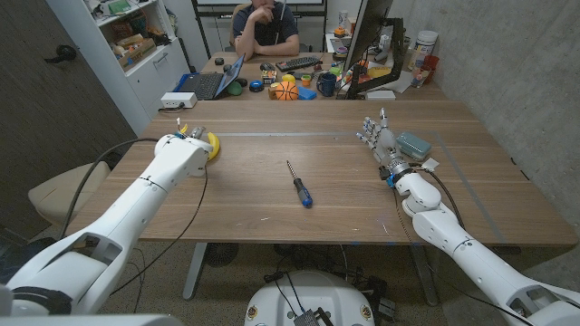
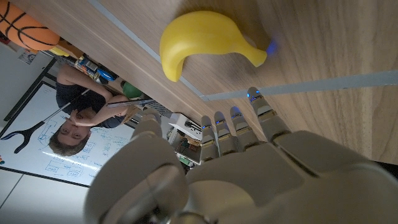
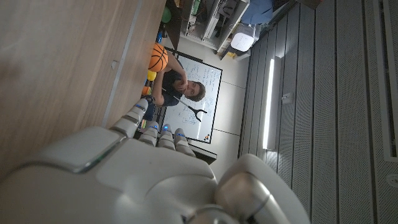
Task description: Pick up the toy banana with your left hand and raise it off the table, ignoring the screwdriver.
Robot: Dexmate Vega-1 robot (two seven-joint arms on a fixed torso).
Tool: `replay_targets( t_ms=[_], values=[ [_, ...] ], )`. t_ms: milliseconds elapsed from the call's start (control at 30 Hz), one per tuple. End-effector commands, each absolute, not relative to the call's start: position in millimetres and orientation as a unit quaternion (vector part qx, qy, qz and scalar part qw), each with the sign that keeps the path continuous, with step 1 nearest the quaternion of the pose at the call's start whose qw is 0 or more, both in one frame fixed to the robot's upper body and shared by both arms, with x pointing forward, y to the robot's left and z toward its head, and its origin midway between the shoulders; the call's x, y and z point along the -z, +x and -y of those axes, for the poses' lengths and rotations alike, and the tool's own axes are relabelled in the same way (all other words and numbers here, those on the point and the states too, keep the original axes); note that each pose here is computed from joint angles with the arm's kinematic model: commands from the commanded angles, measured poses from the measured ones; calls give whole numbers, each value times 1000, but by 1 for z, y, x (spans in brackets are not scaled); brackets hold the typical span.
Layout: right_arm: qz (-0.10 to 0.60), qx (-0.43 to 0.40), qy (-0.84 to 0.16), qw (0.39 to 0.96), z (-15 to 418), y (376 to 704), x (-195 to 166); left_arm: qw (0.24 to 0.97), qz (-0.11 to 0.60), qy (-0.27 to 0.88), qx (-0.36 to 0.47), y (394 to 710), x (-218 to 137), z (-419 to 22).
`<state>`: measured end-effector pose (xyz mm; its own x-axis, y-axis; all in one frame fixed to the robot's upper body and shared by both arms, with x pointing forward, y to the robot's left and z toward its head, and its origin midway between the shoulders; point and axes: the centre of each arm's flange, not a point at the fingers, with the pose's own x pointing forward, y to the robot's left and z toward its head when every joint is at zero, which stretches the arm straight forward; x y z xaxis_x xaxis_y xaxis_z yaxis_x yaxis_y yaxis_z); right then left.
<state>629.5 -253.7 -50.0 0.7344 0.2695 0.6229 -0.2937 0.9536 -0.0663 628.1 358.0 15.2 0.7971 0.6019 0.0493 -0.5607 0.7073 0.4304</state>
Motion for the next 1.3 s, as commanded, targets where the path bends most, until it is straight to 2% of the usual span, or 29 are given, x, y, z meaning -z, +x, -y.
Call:
replay_targets(
  t_ms=[33, 1300],
  values=[
    [343, -164, 22, 925, 249, 626, 51, 918, -84, 241, -304, 637, -16, -352],
    [361, -186, 39, 913, 243, 617, 60, 888, -190, 333, -252, 651, -18, -344]
  ],
)
